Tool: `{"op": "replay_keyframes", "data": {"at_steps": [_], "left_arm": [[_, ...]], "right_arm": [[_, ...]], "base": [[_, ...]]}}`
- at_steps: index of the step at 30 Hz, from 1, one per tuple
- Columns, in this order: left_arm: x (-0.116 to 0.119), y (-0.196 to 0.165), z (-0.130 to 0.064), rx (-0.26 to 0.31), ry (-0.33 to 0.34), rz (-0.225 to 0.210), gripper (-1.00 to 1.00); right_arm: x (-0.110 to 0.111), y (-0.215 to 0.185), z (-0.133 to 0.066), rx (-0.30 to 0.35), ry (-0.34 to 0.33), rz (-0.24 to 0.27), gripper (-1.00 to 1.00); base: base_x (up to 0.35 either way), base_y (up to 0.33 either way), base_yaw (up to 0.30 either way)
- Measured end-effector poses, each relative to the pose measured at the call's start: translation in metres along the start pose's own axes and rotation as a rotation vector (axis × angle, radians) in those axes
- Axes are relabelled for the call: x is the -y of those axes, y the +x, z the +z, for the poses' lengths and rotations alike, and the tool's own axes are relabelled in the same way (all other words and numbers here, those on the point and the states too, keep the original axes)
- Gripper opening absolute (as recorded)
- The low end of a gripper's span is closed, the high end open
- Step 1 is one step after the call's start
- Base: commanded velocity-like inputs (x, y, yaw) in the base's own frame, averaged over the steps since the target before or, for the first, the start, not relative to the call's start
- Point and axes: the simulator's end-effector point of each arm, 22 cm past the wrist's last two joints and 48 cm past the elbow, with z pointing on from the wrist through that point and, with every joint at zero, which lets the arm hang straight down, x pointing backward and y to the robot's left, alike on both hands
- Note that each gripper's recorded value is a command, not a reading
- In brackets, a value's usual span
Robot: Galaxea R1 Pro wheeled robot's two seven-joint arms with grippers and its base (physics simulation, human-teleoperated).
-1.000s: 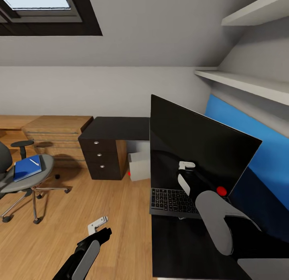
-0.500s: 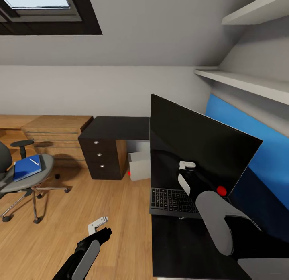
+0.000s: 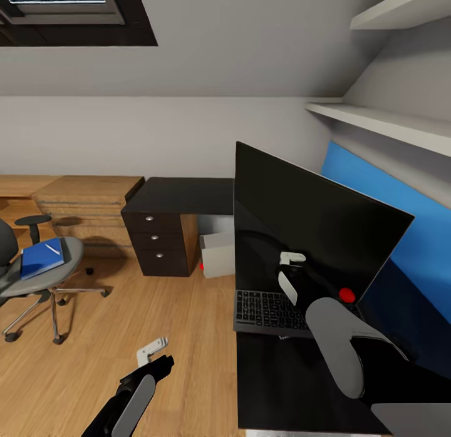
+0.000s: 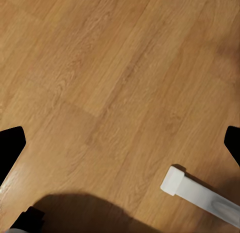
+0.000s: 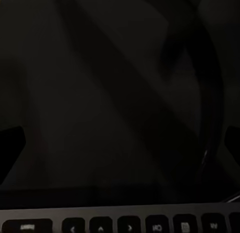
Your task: In the bedroom, organize the workspace by keeping the computer under the desk, ensuring the monitor is on the desk, placing the keyboard on the desk next to the monitor, placing the mouse on the desk next to the keyboard, moving the folder from the swivel chair onto the desk next to the mouse, stacking the notebook on top of the folder with the pen on top of the notebook, and positioning the swivel chair next to the desk.
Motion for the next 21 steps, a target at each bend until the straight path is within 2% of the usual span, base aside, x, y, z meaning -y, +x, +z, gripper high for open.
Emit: {"op": "replay_keyframes", "data": {"at_steps": [21], "left_arm": [[-0.006,0.012,0.009,-0.025,-0.018,0.002,1.0]], "right_arm": [[0.0,0.022,0.014,-0.038,0.001,-0.002,1.0]], "base": [[0.0,0.0,0.0]]}}
